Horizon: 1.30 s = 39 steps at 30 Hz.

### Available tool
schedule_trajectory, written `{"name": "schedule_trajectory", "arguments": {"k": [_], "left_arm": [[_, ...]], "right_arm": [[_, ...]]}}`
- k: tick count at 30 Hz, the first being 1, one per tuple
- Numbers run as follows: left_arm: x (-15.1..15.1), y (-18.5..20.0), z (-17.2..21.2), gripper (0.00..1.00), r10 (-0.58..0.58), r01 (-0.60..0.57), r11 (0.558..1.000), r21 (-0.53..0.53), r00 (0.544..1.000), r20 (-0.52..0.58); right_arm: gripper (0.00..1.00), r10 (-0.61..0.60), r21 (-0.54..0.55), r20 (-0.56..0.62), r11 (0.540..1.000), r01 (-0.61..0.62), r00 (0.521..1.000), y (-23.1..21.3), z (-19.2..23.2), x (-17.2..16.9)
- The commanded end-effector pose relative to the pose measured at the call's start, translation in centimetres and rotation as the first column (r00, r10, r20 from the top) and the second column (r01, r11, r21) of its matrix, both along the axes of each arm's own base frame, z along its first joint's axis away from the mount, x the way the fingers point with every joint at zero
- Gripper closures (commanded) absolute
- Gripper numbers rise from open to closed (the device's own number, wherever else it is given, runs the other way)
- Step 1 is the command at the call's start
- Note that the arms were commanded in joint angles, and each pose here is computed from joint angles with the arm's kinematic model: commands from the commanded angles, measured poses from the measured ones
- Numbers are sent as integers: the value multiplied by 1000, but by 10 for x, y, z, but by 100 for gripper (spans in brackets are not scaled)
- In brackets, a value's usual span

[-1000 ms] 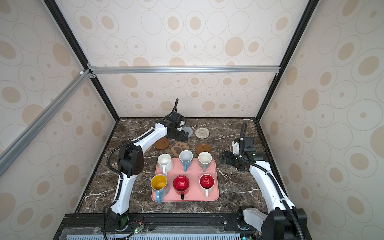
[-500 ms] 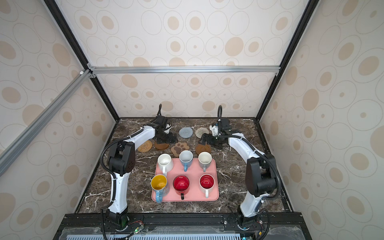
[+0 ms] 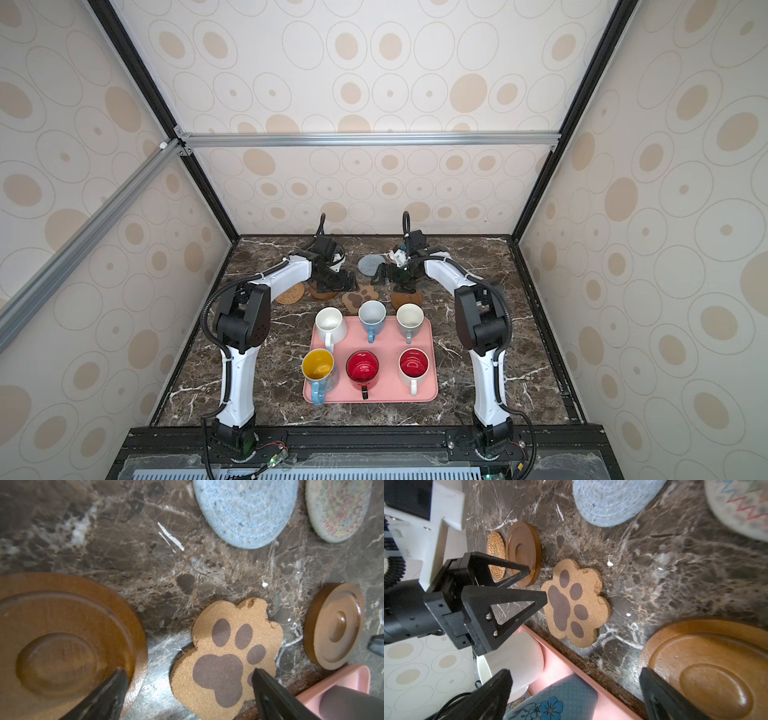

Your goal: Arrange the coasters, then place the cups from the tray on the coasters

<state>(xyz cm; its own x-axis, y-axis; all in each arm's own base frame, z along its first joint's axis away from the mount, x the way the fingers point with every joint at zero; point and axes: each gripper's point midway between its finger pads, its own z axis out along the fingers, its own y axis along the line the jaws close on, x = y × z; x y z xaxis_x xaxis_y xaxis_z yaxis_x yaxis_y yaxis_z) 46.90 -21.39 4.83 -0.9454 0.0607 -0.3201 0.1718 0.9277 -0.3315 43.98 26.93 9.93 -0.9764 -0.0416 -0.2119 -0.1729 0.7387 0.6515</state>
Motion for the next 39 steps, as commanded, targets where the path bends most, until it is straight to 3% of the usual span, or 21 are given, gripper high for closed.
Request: {"name": "schedule_trajectory", "arguments": {"k": [1,8,21,30,39], "left_arm": [[-3,-3,11,7,-5,5,1000,-25,1000,5],[-8,-6,14,11,-5,5,999,-49,1000,3],[9,1,58,7,-5,6,1000,-9,988,157],[-18,-47,64,8,-230,233,972,-22,968,102],[-38,-78,52,11,-340,341,933,-113,940,29]], "right_arm": [[0,27,26,-46,999,-26,999,11,-5,-2],[0,54,22,-88,998,-52,995,24,-17,-3],[0,45,-6,-10,999,-45,999,18,15,1],[0,40,-71,38,997,-37,998,-5,37,-4],[0,-17,-100,46,995,21,999,-42,44,-15]]}}
